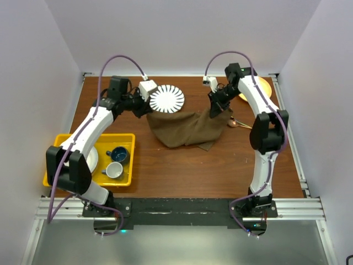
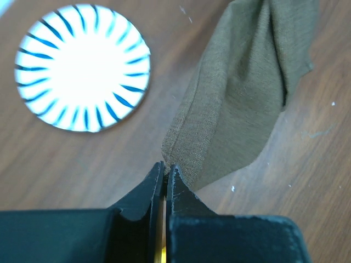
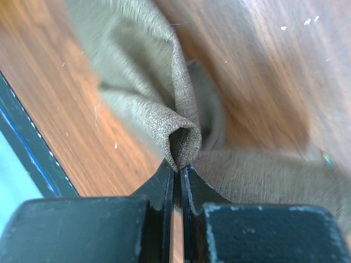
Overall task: Fold the napkin into a case and place the utensils inside
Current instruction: Flatten out the crumpled napkin at the center of the board.
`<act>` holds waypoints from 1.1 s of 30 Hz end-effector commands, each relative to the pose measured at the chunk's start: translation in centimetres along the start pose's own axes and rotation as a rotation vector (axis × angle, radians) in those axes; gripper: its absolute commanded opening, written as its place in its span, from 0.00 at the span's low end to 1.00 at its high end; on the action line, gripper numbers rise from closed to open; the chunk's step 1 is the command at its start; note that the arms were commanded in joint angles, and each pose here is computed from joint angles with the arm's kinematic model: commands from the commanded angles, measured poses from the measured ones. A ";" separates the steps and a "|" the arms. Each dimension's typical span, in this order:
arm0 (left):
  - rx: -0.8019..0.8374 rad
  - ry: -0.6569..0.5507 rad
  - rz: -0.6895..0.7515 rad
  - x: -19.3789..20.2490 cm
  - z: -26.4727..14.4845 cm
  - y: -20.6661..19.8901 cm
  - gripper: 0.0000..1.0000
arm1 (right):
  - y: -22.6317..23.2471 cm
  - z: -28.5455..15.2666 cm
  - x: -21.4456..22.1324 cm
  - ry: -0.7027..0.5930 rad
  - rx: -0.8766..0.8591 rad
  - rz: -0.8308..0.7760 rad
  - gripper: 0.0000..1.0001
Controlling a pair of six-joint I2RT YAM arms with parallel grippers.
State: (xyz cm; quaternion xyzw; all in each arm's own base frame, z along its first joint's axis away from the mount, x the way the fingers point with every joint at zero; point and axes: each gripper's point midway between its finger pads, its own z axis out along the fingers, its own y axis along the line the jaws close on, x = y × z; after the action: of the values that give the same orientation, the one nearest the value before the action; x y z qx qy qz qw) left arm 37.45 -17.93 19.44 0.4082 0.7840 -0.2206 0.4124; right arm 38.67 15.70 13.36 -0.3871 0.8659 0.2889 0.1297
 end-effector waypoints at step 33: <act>0.220 0.163 0.212 11.5 -2.8 -8.9 0.00 | -3.3 -2.6 13.6 0.246 0.163 0.277 0.95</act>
State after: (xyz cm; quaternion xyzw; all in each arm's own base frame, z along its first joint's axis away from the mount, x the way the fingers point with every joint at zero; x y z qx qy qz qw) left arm 24.34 -15.29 10.80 0.5445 0.7511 -0.2317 0.2929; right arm 29.53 4.39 7.11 -0.3231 0.9235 0.2060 -0.0207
